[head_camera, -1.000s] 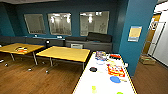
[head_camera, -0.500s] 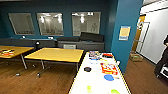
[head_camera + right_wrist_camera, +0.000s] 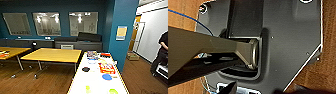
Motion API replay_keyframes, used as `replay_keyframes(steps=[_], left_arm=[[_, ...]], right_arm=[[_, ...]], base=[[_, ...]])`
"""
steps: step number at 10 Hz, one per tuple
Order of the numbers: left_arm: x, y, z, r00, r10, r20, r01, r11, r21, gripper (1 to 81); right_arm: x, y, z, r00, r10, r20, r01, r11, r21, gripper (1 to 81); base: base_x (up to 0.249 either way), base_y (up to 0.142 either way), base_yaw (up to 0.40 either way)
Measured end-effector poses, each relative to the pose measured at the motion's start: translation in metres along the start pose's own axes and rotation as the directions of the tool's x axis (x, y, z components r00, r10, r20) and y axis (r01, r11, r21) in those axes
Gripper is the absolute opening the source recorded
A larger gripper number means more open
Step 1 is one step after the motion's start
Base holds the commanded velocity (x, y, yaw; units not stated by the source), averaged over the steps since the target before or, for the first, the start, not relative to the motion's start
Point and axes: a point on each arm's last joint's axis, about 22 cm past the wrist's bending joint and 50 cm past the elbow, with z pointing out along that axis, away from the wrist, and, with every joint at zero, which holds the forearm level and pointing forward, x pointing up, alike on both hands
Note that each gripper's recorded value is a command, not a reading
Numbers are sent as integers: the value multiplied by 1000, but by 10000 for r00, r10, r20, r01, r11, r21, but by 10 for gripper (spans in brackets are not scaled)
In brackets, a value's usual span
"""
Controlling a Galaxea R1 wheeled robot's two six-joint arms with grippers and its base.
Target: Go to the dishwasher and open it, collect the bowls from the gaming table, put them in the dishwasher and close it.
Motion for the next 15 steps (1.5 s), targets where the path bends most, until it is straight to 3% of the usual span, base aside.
replay_keyframes(steps=[3,7,8,10,12,14,15], left_arm=[[-4,0,0,10000,-18,50,18,10000,-4,811],[-12,-13,-6,10000,-55,12,55,10000,56,811],[-14,-11,-7,10000,-79,-29,78,9999,-62,811],[-11,-8,-12,9998,-138,-111,133,9989,-450,811],[-8,-21,-25,9997,-183,-170,170,9973,-711,811],[-8,-40,-39,9996,-235,-165,222,9969,-760,811],[-7,-40,-42,9995,-263,-201,246,9961,-847,811]], right_arm=[[0,4,-3,10000,-9,-46,10,9999,115,811],[-1,-1,-9,9999,-19,-142,29,9977,680,811],[-3,0,-14,9999,-15,-142,27,9962,866,811],[2,-3,-28,9991,27,-414,35,9890,1479,811],[1,-2,-48,9987,65,-504,38,9792,2027,811],[5,3,-78,9975,132,-695,51,9665,2566,811],[10,7,-97,9967,203,-792,27,9597,2811,811]], base=[[0,0,0],[0,0,0],[0,0,0],[0,0,0],[0,0,0],[0,0,0],[0,0,0]])
